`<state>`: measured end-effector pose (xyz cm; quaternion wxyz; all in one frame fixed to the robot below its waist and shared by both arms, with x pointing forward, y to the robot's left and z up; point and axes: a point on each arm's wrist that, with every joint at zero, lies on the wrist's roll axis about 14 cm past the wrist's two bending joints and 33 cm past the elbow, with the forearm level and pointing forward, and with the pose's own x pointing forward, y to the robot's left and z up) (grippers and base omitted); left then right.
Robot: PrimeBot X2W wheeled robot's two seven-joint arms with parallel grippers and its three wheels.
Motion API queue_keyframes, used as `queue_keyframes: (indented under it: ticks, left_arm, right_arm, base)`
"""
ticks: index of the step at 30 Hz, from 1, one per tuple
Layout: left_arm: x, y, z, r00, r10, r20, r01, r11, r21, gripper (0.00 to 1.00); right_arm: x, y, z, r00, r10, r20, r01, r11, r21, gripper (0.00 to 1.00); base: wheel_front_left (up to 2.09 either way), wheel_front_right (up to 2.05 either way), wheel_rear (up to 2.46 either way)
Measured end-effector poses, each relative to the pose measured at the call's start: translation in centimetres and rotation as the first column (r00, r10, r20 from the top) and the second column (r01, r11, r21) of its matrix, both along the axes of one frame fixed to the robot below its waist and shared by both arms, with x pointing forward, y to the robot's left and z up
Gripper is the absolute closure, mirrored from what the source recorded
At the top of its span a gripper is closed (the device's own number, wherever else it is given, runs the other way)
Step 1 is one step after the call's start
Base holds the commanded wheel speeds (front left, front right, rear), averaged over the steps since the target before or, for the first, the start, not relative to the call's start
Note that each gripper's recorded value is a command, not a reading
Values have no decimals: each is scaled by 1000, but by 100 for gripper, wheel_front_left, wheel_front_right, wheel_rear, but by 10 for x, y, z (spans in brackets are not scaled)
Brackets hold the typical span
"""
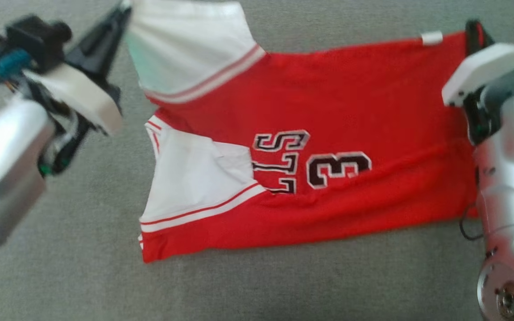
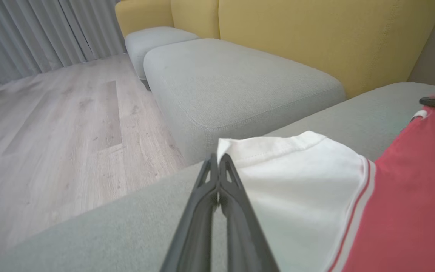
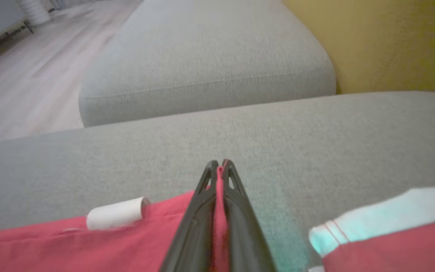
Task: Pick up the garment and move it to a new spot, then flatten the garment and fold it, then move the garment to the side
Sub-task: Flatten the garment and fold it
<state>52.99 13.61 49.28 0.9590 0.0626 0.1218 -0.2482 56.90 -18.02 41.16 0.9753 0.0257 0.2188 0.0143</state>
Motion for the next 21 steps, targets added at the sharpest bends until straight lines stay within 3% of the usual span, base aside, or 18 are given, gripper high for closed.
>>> queue_keyframes:
  ticks: [21]
  left_arm:
    - [85, -23, 32, 971, -79, 226, 56, 993, 106, 100]
  right_arm:
    - [31, 0, 51, 975, -11, 223, -16, 993, 120, 100]
  base:
    - [0, 0, 0]
